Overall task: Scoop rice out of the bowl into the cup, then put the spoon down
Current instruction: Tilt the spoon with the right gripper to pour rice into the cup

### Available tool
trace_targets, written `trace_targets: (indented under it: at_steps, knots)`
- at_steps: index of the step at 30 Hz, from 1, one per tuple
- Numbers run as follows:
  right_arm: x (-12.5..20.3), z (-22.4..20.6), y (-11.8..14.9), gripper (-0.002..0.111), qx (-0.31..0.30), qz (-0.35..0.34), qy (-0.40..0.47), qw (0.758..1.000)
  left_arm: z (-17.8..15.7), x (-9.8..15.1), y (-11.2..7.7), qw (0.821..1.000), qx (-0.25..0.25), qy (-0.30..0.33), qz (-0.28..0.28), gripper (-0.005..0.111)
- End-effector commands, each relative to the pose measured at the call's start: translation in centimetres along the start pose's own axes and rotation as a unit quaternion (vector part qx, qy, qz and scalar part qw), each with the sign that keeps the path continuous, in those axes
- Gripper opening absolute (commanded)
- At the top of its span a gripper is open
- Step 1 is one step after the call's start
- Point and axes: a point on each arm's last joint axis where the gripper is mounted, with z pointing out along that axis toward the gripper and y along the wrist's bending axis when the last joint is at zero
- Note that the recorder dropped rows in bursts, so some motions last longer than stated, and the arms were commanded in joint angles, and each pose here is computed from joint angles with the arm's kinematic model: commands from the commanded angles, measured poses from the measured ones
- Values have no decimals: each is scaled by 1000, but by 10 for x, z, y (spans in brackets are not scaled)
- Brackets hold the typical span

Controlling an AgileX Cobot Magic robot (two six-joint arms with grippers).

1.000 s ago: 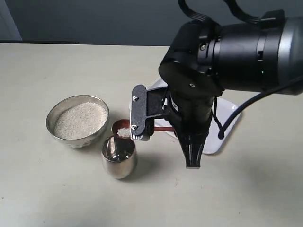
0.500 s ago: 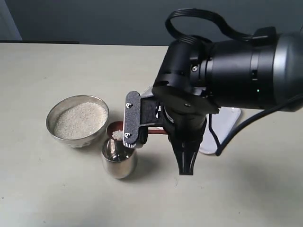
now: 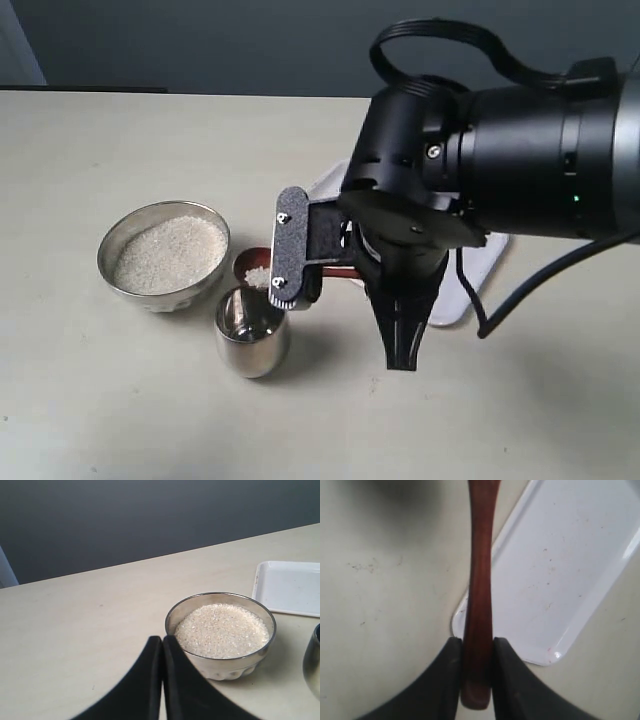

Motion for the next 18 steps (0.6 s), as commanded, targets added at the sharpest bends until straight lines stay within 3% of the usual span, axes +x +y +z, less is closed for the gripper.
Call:
trace_targets:
  at_steps: [1, 12, 15, 18]
  knots:
    - [-4, -6, 8, -1, 15, -9, -5, 1000, -1, -2, 0, 1000, 0, -10, -3, 1]
    - [-9, -9, 21, -1, 31, 13, 3, 999, -1, -2, 0, 1000, 0, -10, -2, 1]
    - [-5, 0, 41, -1, 63, -19, 15, 998, -1, -2, 0, 1000, 0, -10, -2, 1]
    - [-4, 0, 48, -1, 75, -8, 8, 997, -1, -2, 0, 1000, 0, -10, -2, 1]
